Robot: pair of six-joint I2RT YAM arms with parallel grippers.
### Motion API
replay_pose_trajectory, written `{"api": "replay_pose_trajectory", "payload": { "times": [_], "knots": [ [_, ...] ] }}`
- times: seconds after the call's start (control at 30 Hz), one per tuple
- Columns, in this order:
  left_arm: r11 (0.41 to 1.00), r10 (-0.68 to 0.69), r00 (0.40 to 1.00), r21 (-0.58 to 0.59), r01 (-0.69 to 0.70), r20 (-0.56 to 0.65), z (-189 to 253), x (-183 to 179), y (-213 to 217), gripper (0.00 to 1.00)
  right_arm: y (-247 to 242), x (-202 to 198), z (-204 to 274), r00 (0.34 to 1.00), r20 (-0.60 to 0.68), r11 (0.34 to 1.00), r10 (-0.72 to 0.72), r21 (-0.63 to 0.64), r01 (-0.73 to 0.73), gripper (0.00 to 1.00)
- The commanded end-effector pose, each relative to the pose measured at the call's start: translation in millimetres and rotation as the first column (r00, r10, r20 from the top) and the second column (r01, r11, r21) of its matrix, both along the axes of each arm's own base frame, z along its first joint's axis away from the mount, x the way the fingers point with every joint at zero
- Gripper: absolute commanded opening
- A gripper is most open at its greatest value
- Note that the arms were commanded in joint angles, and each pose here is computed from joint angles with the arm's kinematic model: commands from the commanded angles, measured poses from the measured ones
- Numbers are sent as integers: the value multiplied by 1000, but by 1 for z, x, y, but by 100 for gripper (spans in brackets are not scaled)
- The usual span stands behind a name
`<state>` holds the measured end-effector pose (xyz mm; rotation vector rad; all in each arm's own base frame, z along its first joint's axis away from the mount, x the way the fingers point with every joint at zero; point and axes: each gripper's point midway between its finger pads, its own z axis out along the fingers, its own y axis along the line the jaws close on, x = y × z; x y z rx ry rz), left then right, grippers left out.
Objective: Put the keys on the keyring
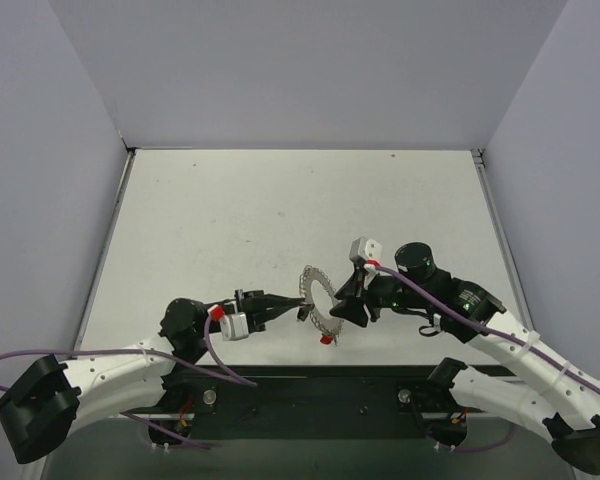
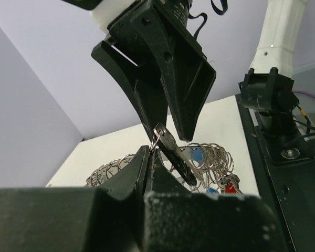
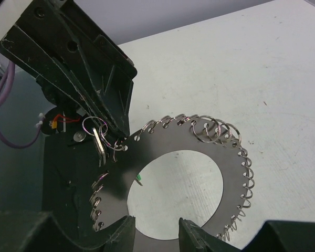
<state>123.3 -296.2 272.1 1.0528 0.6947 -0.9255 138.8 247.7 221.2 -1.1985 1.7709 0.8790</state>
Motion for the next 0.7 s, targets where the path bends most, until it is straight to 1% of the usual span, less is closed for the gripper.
{"api": "replay_pose_trajectory", "payload": {
  "times": [0.0,0.03,0.1,0.13,0.2,0.23,0.27,0.3,0.37,0.4,0.47,0.5,0.67],
  "knots": [
    [995,-76,997,-65,78,34,38,-9,8,0,7,-4,27,997,53,995,52,84,-56,38],
    [991,-107,994,-78,109,30,42,-15,10,0,9,-7,30,996,55,993,71,95,-76,38],
    [990,-112,993,-83,114,22,44,-11,15,0,13,-11,39,993,65,987,102,122,-109,38],
    [986,-132,990,-93,136,46,48,-16,17,0,15,-17,43,990,55,980,133,140,-140,38],
    [984,-138,990,-107,139,23,47,-14,20,0,19,-21,49,986,62,974,156,156,-164,37],
    [980,-142,989,-133,147,43,52,-17,24,0,21,-23,50,984,66,971,167,162,-176,37],
    [980,-144,989,-135,148,39,51,-17,24,0,23,-24,52,982,72,968,177,170,-187,37],
    [976,-152,987,-147,160,61,54,-20,27,0,24,-25,54,980,79,965,183,177,-195,37],
    [972,-182,982,-142,187,50,51,-22,26,0,27,-26,57,975,89,958,201,188,-215,36],
    [966,-207,975,-142,216,77,53,-28,27,0,29,-28,59,972,93,954,216,193,-230,36],
    [959,-242,968,-139,249,65,52,-32,25,0,32,-31,64,962,110,942,248,205,-266,35],
    [951,-265,959,-138,277,99,55,-38,27,0,33,-31,66,958,127,937,259,207,-281,35],
    [938,-316,941,-112,329,118,55,-47,27,0,36,-37,75,935,167,913,313,220,-344,34]
  ]
}}
